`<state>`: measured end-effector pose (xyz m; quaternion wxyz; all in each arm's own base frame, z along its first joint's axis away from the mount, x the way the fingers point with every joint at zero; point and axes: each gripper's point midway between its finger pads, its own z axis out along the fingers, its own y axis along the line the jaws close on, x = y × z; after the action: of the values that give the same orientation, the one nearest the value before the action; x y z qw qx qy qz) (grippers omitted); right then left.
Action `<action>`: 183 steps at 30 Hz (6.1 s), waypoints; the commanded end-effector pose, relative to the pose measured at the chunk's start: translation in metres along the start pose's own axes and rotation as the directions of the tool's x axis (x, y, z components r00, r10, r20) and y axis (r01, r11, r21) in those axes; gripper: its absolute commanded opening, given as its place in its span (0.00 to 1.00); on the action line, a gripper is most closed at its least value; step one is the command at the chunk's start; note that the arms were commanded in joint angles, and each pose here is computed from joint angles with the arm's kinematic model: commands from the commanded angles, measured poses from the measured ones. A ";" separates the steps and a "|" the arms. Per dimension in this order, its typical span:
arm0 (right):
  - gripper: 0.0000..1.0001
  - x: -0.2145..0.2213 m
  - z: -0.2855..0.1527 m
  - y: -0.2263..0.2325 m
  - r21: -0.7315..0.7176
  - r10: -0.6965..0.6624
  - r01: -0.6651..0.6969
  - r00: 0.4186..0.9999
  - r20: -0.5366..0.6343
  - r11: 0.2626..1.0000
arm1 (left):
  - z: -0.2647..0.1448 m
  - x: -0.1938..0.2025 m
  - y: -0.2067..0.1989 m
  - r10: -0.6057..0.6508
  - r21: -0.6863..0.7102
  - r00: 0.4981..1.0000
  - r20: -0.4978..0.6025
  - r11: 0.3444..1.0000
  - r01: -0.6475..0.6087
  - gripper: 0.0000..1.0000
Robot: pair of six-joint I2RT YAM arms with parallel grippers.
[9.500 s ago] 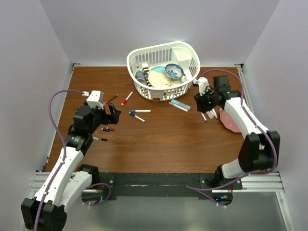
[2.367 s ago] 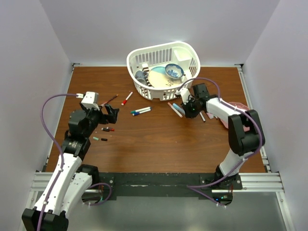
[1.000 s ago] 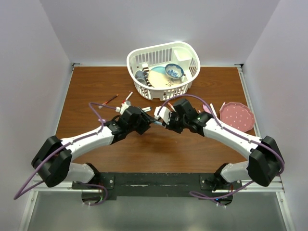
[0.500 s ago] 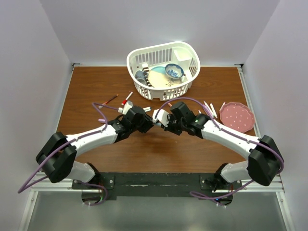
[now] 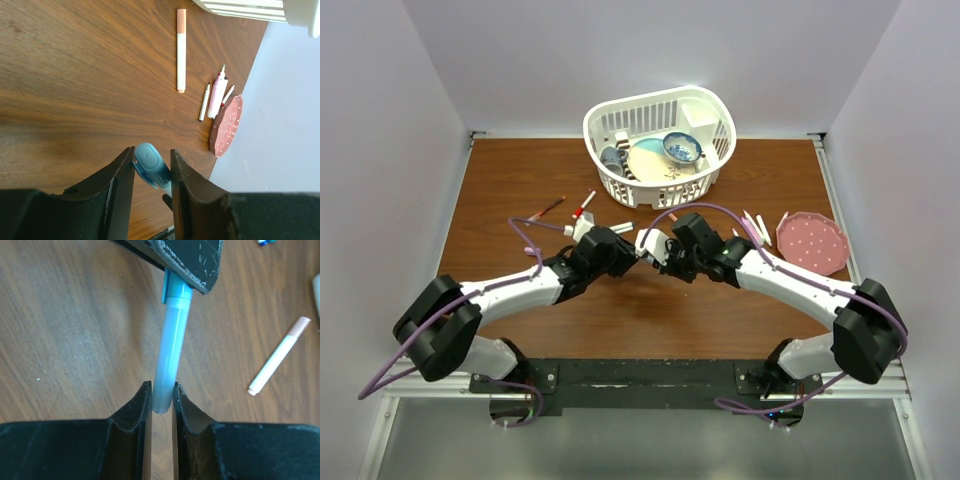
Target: Open the pen caps
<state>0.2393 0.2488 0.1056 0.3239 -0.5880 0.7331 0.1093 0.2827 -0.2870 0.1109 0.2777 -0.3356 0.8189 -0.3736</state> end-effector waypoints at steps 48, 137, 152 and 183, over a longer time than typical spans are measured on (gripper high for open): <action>0.00 -0.055 0.005 0.014 -0.394 0.679 -0.592 0.724 0.121 0.703 | -0.046 0.004 -0.062 0.217 0.624 0.966 0.138 0.738 -0.255 0.00; 0.00 0.039 -0.024 -0.082 0.018 0.472 -0.474 0.879 0.060 0.880 | -0.100 -0.208 0.181 0.179 -0.478 0.875 0.450 0.876 0.067 0.62; 0.11 0.166 -0.031 -0.163 0.527 0.689 -0.542 0.715 -0.120 0.655 | -0.128 -0.195 0.015 0.513 0.008 0.764 0.393 0.828 -0.560 0.91; 0.45 0.172 -0.055 -0.188 0.536 0.636 -0.486 0.761 -0.127 0.690 | -0.140 -0.201 0.017 0.713 -0.092 0.568 0.411 0.653 -0.752 0.93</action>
<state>0.3653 0.0197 0.0387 0.2279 -0.2022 0.9485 -0.0863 0.2997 -0.0680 0.2070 0.5659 -0.0372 0.8023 -0.1863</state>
